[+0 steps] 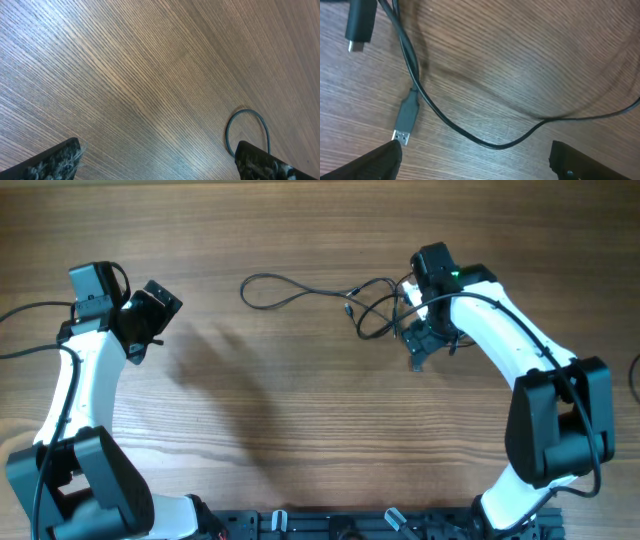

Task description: Untangle cables

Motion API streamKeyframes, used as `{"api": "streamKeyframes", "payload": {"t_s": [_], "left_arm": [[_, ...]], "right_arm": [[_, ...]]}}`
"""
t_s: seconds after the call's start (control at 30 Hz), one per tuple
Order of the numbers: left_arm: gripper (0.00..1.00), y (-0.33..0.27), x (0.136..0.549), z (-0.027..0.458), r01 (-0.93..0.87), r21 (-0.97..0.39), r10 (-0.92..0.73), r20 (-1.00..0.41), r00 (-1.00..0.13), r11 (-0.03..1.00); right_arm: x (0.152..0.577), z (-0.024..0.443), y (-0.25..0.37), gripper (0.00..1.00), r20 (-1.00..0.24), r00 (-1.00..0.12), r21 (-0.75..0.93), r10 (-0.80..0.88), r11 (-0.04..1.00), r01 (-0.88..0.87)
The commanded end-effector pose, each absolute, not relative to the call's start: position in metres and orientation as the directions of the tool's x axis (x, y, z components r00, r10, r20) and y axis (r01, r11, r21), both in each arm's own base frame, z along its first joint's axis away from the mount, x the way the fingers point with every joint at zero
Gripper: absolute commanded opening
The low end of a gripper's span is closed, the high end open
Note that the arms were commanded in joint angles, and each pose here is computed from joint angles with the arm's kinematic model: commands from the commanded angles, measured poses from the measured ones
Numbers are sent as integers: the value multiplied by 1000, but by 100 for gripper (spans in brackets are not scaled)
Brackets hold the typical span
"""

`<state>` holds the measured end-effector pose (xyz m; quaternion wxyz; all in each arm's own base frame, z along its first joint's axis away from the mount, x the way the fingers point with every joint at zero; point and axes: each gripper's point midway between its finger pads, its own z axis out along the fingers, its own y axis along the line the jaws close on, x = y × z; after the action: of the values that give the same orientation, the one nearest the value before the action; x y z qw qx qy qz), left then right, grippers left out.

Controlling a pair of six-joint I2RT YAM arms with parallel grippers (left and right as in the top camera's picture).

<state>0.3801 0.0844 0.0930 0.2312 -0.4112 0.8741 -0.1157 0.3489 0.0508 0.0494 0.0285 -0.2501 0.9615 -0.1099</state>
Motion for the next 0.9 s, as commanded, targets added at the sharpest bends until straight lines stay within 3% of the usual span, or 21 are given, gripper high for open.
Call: {"api": "streamKeyframes", "payload": {"t_s": [0.0, 0.03, 0.07, 0.17, 0.3, 0.33, 0.47, 0.5, 0.53, 0.6, 0.7, 0.87], "left_arm": [[100, 85, 380, 92, -664, -383, -766, -316, -560, 643], [100, 85, 380, 92, -664, -383, -766, -316, -560, 643], [100, 85, 380, 92, -664, -383, -766, -316, -560, 643], [100, 85, 380, 92, -664, -383, -766, -316, -560, 643], [100, 85, 380, 92, -664, -383, -766, -316, -560, 643], [100, 85, 380, 92, -664, -383, -766, -316, -560, 643], [100, 85, 380, 92, -664, -383, -766, -316, -560, 643], [100, 85, 380, 92, -664, -383, -766, -316, -560, 643], [100, 85, 380, 92, -664, -383, -766, -316, -560, 643], [100, 85, 380, 92, -664, -383, -766, -316, -560, 643], [100, 85, 380, 92, -664, -383, -766, -316, -560, 643], [100, 85, 380, 92, -664, -383, -766, -316, -560, 643]], "right_arm": [[355, 40, 44, 88, -1, -865, -201, -501, 848, -491], [360, 38, 43, 79, -25, -873, -186, -487, 860, -475], [361, 37, 45, 77, -43, -878, -153, -477, 871, -467], [359, 35, 53, 77, -74, -887, -54, -455, 890, -452], [355, 27, 44, 73, -63, -898, -52, -436, 900, -433], [350, 21, 46, 68, -61, -899, -34, -434, 901, -433], [323, -11, 48, 68, -27, -901, 13, -434, 901, -434], [316, -14, 47, 63, -10, -901, 18, -435, 900, -435], [314, -16, 47, 49, -4, -902, 20, -431, 902, -431], [319, -15, 47, 4, -21, -942, 17, -334, 942, -335], [322, -11, 48, 5, -29, -984, 21, -177, 984, -177], [335, 41, 53, 4, -124, -980, 37, -155, 986, -160]]}}
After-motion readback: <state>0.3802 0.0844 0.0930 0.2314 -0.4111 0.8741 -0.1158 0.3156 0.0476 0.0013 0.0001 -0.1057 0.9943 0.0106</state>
